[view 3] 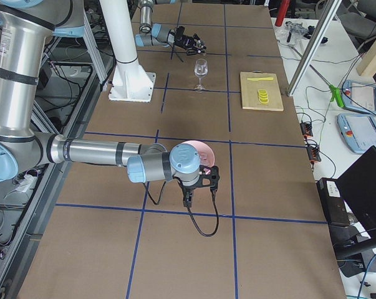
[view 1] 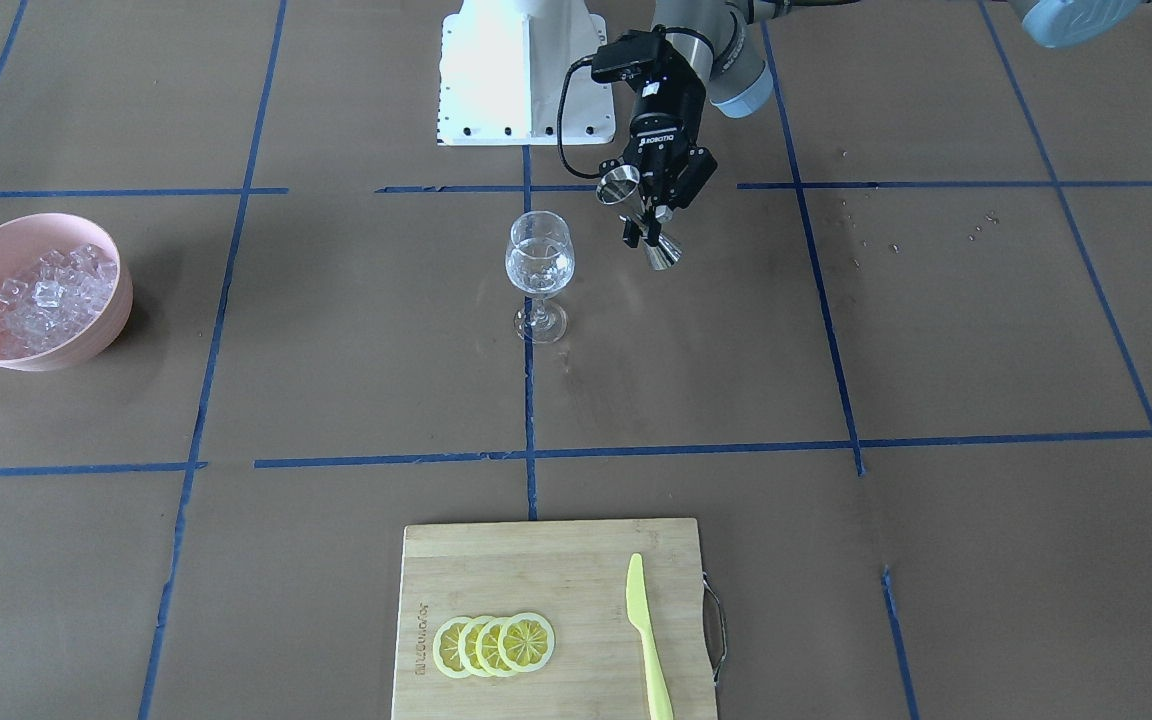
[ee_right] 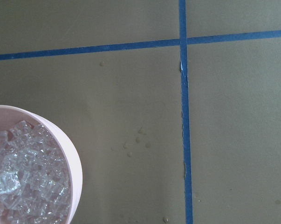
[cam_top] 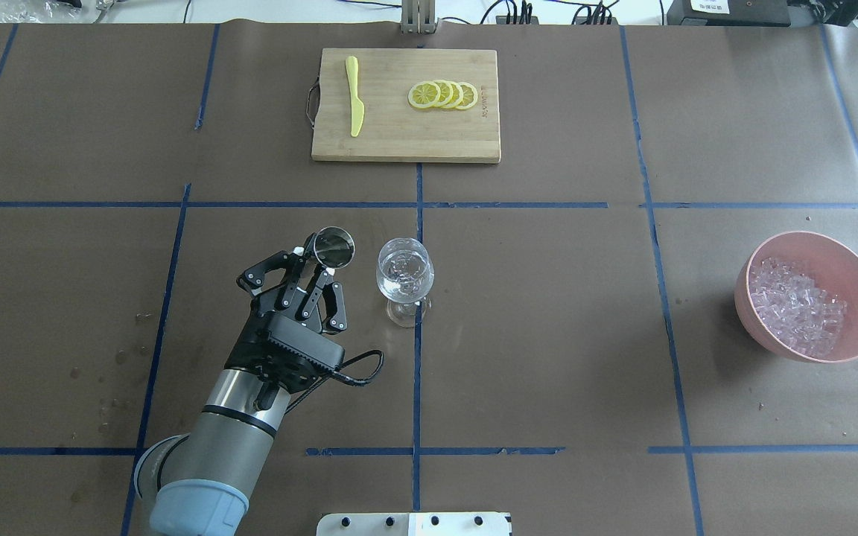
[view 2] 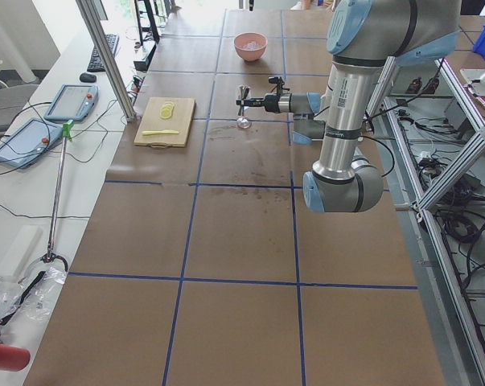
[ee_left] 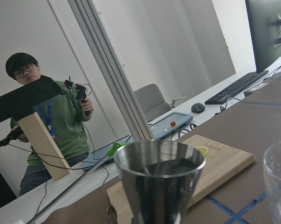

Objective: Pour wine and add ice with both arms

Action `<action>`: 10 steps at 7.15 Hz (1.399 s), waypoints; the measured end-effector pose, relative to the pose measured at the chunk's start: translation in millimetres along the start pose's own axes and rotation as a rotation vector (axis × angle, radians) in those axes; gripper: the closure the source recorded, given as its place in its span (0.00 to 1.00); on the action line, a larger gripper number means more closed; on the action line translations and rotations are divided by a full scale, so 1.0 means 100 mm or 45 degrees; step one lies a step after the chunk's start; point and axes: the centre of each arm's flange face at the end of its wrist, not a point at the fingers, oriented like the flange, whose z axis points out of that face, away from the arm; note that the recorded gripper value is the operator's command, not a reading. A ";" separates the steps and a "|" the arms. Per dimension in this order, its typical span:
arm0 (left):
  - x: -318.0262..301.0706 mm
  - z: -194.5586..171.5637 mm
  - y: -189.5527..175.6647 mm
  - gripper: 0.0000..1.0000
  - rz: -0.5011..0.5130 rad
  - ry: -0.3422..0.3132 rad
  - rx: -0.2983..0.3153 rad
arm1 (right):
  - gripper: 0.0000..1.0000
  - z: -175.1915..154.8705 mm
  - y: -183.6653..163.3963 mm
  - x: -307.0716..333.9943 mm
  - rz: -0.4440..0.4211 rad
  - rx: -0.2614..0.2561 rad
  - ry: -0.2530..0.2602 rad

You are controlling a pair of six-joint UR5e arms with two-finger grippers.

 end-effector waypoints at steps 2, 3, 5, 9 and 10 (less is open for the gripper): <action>0.06 -0.02 -0.06 1.00 0.097 0.010 0.004 | 0.00 0.04 0.00 0.05 0.012 -0.009 0.002; 0.08 -0.02 -0.12 1.00 0.159 0.012 0.011 | 0.00 0.05 0.00 0.07 0.017 -0.013 0.002; 0.09 -0.02 -0.30 1.00 0.264 0.014 0.027 | 0.00 0.07 0.00 0.08 0.023 -0.018 0.000; 0.13 0.05 -0.38 1.00 0.323 0.139 0.047 | 0.00 0.08 0.00 0.10 0.028 -0.022 -0.001; 0.15 0.08 -0.37 1.00 0.333 0.173 0.045 | 0.00 0.08 0.00 0.10 0.029 -0.022 -0.001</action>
